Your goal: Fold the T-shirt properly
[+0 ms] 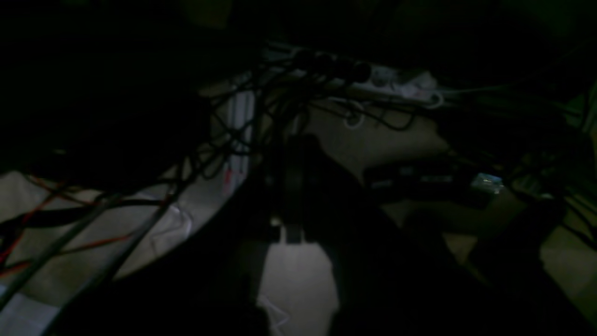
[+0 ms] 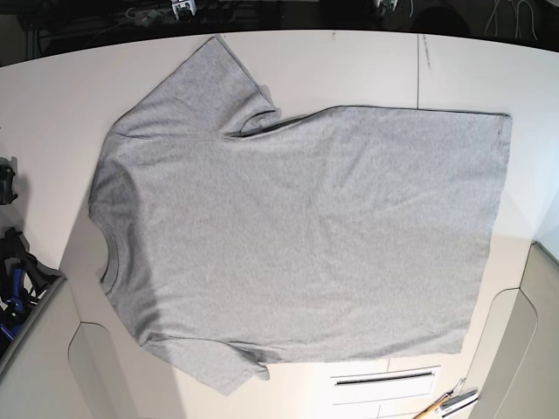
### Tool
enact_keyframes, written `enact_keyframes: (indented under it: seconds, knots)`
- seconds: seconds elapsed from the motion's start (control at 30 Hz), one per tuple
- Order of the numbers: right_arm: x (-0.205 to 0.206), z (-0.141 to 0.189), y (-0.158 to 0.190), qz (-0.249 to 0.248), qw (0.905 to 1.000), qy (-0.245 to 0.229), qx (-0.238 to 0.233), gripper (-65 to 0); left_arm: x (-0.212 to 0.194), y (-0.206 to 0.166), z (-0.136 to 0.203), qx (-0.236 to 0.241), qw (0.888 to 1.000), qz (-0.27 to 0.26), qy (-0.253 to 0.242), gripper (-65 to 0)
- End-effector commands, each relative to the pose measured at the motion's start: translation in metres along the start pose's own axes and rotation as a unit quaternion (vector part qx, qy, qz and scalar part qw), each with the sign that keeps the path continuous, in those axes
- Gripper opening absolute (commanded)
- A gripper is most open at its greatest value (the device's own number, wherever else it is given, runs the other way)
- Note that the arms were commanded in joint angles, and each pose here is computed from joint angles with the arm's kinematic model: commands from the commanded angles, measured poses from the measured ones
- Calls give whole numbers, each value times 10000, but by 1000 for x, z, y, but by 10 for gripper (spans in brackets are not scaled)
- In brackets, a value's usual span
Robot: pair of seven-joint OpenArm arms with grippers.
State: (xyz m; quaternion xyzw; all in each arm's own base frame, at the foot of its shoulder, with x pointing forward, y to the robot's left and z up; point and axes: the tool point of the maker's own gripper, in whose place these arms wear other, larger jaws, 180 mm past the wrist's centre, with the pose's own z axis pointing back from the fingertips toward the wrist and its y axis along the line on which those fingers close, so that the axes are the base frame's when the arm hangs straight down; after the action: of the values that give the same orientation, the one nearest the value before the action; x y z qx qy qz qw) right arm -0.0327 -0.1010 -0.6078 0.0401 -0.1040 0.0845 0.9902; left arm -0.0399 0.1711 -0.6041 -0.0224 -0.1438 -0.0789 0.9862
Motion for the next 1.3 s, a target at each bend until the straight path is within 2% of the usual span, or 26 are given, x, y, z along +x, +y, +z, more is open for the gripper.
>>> enact_keyframes:
  seconds: [0.0,0.3,0.5,0.7,0.83,0.93,1.03,1.17,1.27]
  knots:
    - [-7,7,1,0,10000,-37,25,-650,-8,3,9,-1,10000,-60,-8,-650]
    - [-21,52,8,14,9995,-282,136,-650,-15,20,64,-53,9993,-256,-266,-650]
    - [-6,95,22,-222,9969,-714,264,-650,-2,-7,108,-1009,9909,-708,-531,-650]
    - [42,153,38,-368,9867,-1516,451,-650,30,-30,154,-1692,9780,-907,-821,-650]
    - [91,192,41,-469,9722,-2231,536,-650,55,-39,175,-1882,9697,-1182,-1011,-650]
    - [132,221,41,-663,9553,-2810,640,-650,71,-40,180,-1924,9648,-1340,-1188,-650]
    - [168,251,37,-667,9373,-3360,638,-650,80,-34,182,-1824,9650,-1368,-1292,-650]
    - [205,288,11,-654,9125,-4027,313,-650,90,-12,180,-1523,9682,-1405,-1402,-650]
    - [223,304,-23,-965,8933,-4389,56,-650,106,13,181,-1212,9722,-1240,-1574,-650]
